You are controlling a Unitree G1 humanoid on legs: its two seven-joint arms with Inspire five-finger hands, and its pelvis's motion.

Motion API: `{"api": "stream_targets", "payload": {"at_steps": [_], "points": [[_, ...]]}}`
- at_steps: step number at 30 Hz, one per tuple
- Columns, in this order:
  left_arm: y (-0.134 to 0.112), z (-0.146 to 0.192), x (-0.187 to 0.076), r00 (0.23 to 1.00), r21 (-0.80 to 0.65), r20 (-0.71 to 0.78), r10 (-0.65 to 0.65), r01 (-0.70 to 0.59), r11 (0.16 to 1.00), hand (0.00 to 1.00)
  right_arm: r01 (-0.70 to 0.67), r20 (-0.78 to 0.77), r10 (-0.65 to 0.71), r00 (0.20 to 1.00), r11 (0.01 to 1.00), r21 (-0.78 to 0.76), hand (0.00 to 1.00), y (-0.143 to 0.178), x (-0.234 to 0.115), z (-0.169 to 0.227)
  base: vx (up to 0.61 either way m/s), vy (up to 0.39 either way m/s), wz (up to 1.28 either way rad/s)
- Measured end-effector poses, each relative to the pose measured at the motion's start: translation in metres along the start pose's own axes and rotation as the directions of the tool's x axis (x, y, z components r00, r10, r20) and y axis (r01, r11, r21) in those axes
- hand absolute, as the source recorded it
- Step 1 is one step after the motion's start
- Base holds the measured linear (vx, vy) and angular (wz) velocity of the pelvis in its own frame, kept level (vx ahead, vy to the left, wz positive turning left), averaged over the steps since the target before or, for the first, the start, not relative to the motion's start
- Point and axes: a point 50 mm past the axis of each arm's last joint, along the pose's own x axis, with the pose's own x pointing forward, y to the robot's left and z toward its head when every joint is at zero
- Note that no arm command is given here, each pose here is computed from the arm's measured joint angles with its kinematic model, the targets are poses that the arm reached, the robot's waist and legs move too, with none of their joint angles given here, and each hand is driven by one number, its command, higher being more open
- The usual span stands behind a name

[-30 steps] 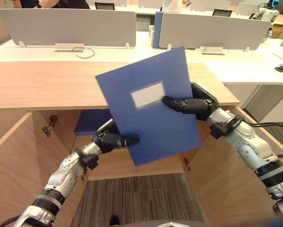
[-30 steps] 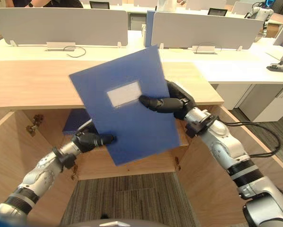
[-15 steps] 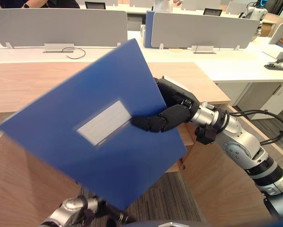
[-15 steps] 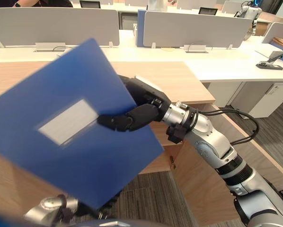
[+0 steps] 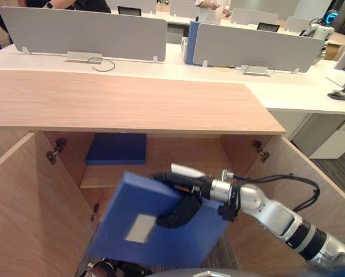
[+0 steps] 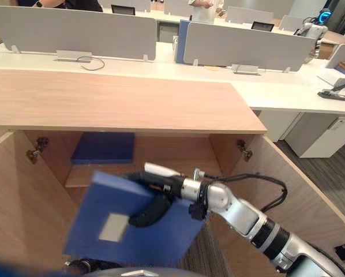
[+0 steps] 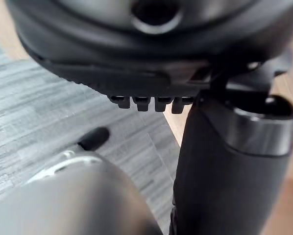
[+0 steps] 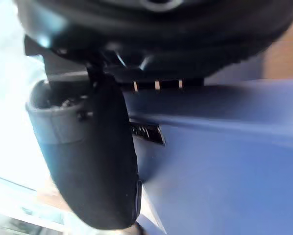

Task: Walk over to the cabinet, pick up the folder, carry it to the office cabinet, place the folder inside the office cabinet, then close the office cabinet door

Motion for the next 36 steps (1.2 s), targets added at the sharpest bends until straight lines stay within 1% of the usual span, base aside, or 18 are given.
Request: {"api": "stream_targets", "payload": {"at_steps": [3, 8, 11, 12, 13, 14, 15, 16, 17, 18, 19, 20, 21, 22, 24, 27, 30, 36], "points": [[0.003, -0.010, -0.002, 0.997, -0.090, -0.037, 0.072, -0.075, 0.993, 1.00, -0.028, -0.149, 0.015, 0.989, 0.996, -0.085, 0.00, 0.006, -0.002, -0.027, -0.01, -0.002, 0.10], [-0.005, -0.011, -0.002, 0.995, -0.146, -0.046, 0.083, -0.089, 0.985, 1.00, 0.022, -0.356, -0.072, 0.932, 0.990, -0.142, 0.00, 0.006, -0.002, -0.073, -0.01, -0.001, 0.11], [-0.013, -0.006, -0.001, 0.996, -0.157, -0.030, 0.081, -0.085, 0.984, 1.00, 0.221, -0.474, -0.209, 0.855, 0.975, -0.032, 0.00, -0.003, -0.007, -0.101, -0.01, 0.003, 0.08], [-0.015, -0.004, -0.001, 0.997, -0.163, -0.024, 0.078, -0.081, 0.983, 1.00, 0.385, -0.516, -0.290, 0.806, 0.919, 0.085, 0.00, -0.009, -0.012, -0.112, 0.00, -0.002, 0.21], [-0.018, -0.001, 0.000, 0.997, -0.168, -0.012, 0.075, -0.076, 0.983, 1.00, 0.558, -0.558, -0.373, 0.741, 0.804, 0.204, 0.00, -0.014, -0.019, -0.121, 0.01, -0.006, 0.24], [-0.019, 0.001, 0.000, 0.997, -0.170, -0.008, 0.075, -0.075, 0.983, 1.00, 0.646, -0.578, -0.419, 0.701, 0.716, 0.265, 0.00, -0.016, -0.022, -0.125, 0.02, -0.010, 0.19], [-0.020, 0.003, 0.000, 0.997, -0.191, 0.002, 0.079, -0.077, 0.978, 1.00, 0.789, -0.613, -0.506, 0.606, 0.480, 0.383, 0.00, -0.020, -0.027, -0.130, 0.04, -0.013, 0.06], [-0.023, 0.002, 0.000, 0.996, -0.227, -0.004, 0.085, -0.084, 0.970, 1.00, 0.847, -0.645, -0.566, 0.513, 0.213, 0.487, 0.00, -0.022, -0.028, -0.130, 0.06, -0.015, 0.01], [-0.023, 0.001, -0.001, 0.996, -0.243, -0.008, 0.087, -0.087, 0.966, 1.00, 0.843, -0.659, -0.583, 0.476, 0.088, 0.530, 0.00, -0.023, -0.027, -0.129, 0.07, -0.020, -0.04], [-0.024, -0.002, -0.001, 0.996, -0.272, -0.019, 0.091, -0.092, 0.958, 1.00, 0.792, -0.684, -0.602, 0.411, -0.136, 0.595, 0.00, -0.026, -0.025, -0.127, 0.06, -0.021, -0.06], [-0.024, -0.001, -0.001, 0.995, -0.283, -0.020, 0.094, -0.096, 0.954, 1.00, 0.748, -0.694, -0.610, 0.384, -0.235, 0.621, 0.00, -0.027, -0.024, -0.125, 0.06, -0.031, -0.06], [-0.021, 0.004, 0.000, 0.993, -0.312, -0.012, 0.119, -0.116, 0.943, 1.00, 0.636, -0.695, -0.629, 0.348, -0.387, 0.668, 0.00, -0.032, -0.022, -0.118, 0.01, -0.036, -0.12], [-0.016, 0.010, 0.000, 0.988, -0.358, 0.007, 0.154, -0.141, 0.923, 1.00, 0.510, -0.676, -0.664, 0.320, -0.480, 0.714, 0.00, -0.039, -0.019, -0.109, -0.01, -0.037, -0.17], [-0.014, 0.015, 0.000, 0.985, -0.392, 0.026, 0.170, -0.146, 0.908, 1.00, 0.450, -0.662, -0.685, 0.305, -0.509, 0.734, 0.00, -0.044, -0.019, -0.103, -0.08, -0.040, -0.27], [-0.012, 0.033, -0.001, 0.972, -0.508, 0.085, 0.221, -0.148, 0.849, 1.00, 0.249, -0.617, -0.749, 0.242, -0.567, 0.786, 0.00, -0.054, -0.022, -0.084, -0.11, -0.026, -0.19], [-0.010, 0.046, -0.004, 0.953, -0.615, 0.121, 0.277, -0.147, 0.775, 1.00, 0.102, -0.551, -0.812, 0.189, -0.542, 0.834, 0.00, -0.067, -0.026, -0.059, -0.13, -0.003, -0.18], [-0.004, 0.059, -0.007, 0.932, -0.666, 0.168, 0.321, -0.133, 0.734, 1.00, 0.067, -0.501, -0.852, 0.154, -0.497, 0.865, 0.00, -0.076, -0.031, -0.044, -0.09, 0.024, 0.01], [0.015, 0.079, -0.010, 0.893, -0.734, 0.206, 0.401, -0.130, 0.667, 1.00, 0.034, -0.467, -0.880, 0.086, -0.466, 0.884, 0.00, -0.094, -0.041, -0.028, -0.03, 0.054, 0.12]]}}
